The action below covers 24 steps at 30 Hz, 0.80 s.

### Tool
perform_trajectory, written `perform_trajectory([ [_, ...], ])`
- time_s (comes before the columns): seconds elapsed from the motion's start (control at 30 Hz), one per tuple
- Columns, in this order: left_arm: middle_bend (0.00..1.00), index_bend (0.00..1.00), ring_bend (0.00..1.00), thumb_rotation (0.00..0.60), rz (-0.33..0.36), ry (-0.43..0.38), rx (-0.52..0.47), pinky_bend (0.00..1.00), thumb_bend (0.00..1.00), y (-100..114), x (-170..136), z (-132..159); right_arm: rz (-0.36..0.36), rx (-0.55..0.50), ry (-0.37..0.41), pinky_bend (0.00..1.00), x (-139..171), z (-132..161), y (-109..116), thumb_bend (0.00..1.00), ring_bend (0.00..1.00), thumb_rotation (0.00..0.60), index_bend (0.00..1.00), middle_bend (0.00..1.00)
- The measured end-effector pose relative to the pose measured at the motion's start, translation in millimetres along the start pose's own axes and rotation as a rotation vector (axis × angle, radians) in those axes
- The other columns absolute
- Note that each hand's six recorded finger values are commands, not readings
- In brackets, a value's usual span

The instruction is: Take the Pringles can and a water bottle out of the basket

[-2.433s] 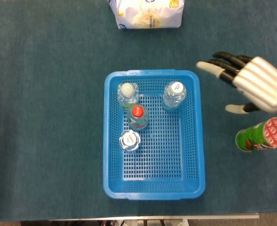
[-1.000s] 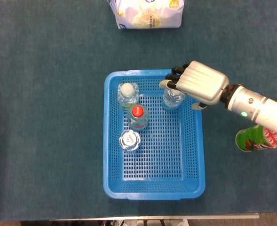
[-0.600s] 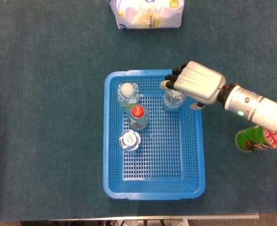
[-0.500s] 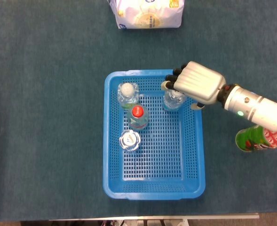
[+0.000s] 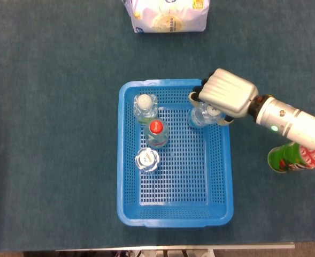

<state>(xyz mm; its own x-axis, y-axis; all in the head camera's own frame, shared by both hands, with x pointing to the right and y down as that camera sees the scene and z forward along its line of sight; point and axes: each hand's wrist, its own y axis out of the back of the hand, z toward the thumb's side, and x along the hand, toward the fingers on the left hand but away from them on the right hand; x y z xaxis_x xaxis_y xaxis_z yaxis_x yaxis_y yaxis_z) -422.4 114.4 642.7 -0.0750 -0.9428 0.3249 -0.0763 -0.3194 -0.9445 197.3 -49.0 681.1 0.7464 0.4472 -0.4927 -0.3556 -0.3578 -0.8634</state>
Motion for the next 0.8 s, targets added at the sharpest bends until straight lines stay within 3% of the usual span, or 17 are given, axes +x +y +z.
perform_trajectory([
  [0.47, 0.18, 0.25, 0.10, 0.600, 0.001, -0.002, 0.000, 0.34, 0.25, 0, 1, 1, -0.084, -0.062, -0.013, 0.61, 8, -4, 19, 0.00, 0.59, 0.600, 0.55, 0.59],
  [0.8, 0.18, 0.25, 0.10, 0.600, 0.003, -0.016, 0.004, 0.34, 0.25, 1, 4, 7, -0.200, -0.072, -0.013, 0.61, 30, -1, 58, 0.00, 0.59, 0.600, 0.55, 0.60],
])
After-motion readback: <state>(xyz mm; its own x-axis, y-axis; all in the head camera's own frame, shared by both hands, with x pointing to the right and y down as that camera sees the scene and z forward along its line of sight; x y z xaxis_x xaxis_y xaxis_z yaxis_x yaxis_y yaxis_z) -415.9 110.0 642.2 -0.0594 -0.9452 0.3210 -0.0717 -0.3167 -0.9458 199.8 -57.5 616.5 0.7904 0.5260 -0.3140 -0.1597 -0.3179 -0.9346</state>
